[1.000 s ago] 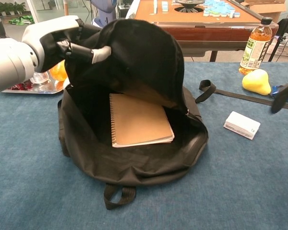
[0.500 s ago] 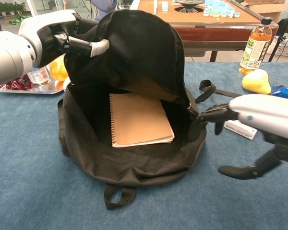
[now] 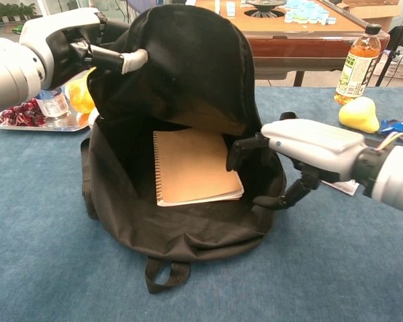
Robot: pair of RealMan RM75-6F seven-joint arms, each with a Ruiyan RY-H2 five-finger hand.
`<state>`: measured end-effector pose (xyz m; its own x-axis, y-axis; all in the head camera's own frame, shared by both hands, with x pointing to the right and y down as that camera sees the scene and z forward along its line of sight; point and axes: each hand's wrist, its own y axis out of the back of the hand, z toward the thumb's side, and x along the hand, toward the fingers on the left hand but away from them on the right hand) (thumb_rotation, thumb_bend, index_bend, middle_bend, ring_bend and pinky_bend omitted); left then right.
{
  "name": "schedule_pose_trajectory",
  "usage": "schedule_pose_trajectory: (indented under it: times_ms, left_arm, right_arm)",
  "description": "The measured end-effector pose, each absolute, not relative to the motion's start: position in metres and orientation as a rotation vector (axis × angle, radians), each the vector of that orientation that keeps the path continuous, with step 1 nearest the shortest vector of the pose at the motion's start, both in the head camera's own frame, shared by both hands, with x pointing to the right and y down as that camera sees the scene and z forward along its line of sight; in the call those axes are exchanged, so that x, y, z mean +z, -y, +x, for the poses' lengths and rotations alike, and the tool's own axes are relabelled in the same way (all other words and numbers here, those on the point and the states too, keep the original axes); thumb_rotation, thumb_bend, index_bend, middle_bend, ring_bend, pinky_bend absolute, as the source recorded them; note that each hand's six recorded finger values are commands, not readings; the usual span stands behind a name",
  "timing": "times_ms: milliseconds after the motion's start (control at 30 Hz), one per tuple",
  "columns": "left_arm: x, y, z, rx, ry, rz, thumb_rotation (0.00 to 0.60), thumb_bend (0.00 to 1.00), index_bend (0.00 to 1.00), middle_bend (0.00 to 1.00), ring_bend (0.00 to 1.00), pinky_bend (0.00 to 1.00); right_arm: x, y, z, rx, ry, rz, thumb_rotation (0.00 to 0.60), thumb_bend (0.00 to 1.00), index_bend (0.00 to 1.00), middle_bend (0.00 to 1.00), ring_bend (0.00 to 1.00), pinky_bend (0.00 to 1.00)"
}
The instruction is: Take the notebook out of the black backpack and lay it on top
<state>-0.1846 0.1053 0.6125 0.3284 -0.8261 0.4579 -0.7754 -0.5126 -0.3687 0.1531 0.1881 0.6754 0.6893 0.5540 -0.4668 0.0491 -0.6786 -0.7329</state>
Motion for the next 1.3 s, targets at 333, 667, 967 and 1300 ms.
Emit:
schedule_pose_trajectory:
  times_ms: [333, 667, 967, 1300]
  left_arm:
    - [0.616, -0.104, -0.188, -0.958, -1.527, -2.478, 0.600, 0.62, 0.62, 0.12, 0.08, 0.02]
    - [0.616, -0.102, -0.191, -0.960, -1.552, -2.460, 0.600, 0.62, 0.61, 0.12, 0.08, 0.02]
    - [0.617, -0.102, -0.194, -0.965, -1.566, -2.455, 0.600, 0.62, 0.61, 0.12, 0.08, 0.02]
    - [0.618, -0.103, -0.197, -0.969, -1.576, -2.454, 0.600, 0.62, 0.61, 0.12, 0.08, 0.02]
  right_arm:
    - [0.699, -0.182, 0.130, 0.917, 0.388, -2.103, 0.600, 0.17, 0.35, 0.32, 0.23, 0.36]
    - [0.719, -0.177, 0.114, 0.927, 0.343, -2.043, 0.600, 0.15, 0.35, 0.32, 0.23, 0.36]
    - [0.735, -0.169, 0.102, 0.940, 0.324, -1.993, 0.600, 0.15, 0.35, 0.32, 0.23, 0.36]
    - [0.750, -0.163, 0.097, 0.976, 0.310, -1.956, 0.600, 0.15, 0.35, 0.32, 0.23, 0.36]
